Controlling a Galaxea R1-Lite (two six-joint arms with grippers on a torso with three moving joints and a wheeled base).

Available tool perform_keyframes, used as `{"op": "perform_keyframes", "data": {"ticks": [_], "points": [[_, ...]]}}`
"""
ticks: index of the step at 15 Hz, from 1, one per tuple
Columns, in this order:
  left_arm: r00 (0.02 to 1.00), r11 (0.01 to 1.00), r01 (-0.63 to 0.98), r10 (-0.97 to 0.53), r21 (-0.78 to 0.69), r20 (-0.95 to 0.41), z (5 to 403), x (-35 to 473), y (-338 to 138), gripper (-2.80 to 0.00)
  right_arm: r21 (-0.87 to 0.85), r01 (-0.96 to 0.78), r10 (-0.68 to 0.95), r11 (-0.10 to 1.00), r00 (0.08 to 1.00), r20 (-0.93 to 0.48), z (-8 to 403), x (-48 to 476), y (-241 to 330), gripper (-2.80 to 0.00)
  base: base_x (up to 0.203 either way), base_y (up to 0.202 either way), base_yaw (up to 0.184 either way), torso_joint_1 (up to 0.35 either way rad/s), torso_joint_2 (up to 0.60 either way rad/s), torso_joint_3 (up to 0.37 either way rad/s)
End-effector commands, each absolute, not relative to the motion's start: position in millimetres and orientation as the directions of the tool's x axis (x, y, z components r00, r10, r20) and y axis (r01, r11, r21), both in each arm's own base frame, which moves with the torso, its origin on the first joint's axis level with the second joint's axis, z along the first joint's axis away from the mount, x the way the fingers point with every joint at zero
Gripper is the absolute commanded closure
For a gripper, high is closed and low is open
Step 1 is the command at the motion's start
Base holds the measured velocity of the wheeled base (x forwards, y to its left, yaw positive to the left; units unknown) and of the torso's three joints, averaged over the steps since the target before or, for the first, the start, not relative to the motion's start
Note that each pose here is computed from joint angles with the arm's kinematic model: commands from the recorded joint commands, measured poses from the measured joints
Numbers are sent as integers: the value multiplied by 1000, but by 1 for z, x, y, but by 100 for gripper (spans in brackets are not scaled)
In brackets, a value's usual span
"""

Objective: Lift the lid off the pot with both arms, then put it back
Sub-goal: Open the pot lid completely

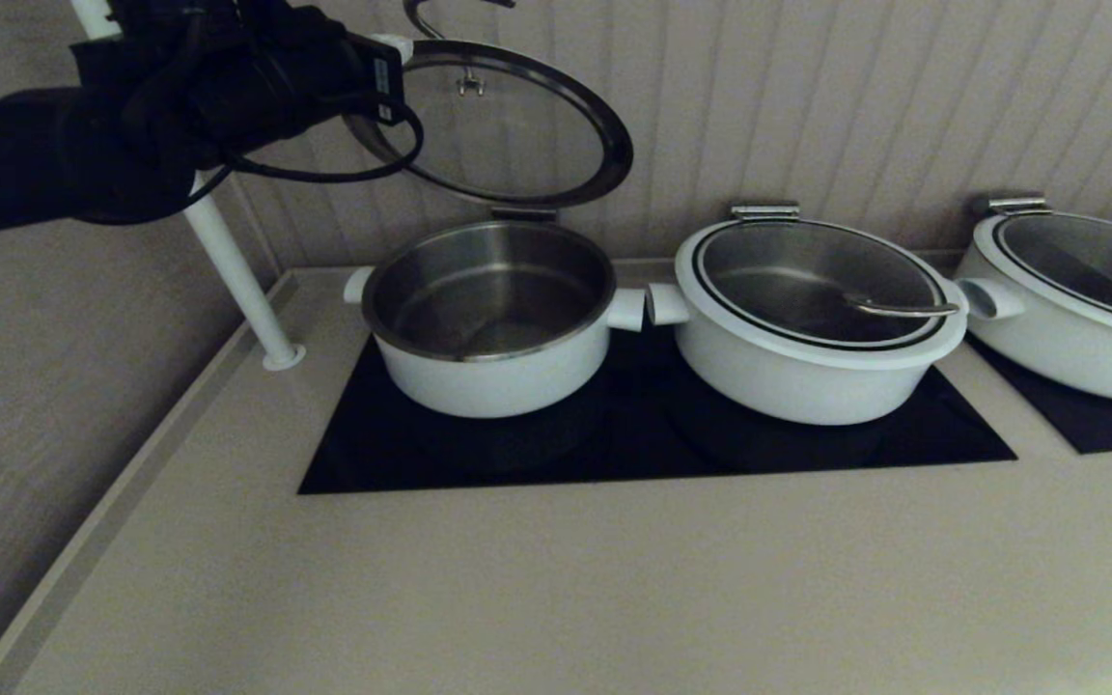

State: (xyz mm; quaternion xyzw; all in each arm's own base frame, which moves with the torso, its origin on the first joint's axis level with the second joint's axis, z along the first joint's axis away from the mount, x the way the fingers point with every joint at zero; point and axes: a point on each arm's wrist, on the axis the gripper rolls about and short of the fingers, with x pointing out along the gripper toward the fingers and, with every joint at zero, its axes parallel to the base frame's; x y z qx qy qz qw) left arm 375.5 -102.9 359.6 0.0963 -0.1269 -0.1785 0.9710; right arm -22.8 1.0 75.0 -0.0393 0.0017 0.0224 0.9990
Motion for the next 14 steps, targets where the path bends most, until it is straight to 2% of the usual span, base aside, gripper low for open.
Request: {"op": "perform_keyframes", "data": {"ticks": [1,9,14], "points": [[902,918,321,-372,233,219,357,385,-106,0,-79,-46,46,996,999,-6,75,-23,1,0,0,0,0,0,0,0],[892,926,292,-354,239,281,378,377,-96,0,-79,-46,45,996,999,-7,75,-23,1,0,0,0,0,0,0,0],[905,932,274,-334,238,263,387,366,-84,0,-79,-45,44,996,999,-6,75,-23,1,0,0,0,0,0,0,0]]}}
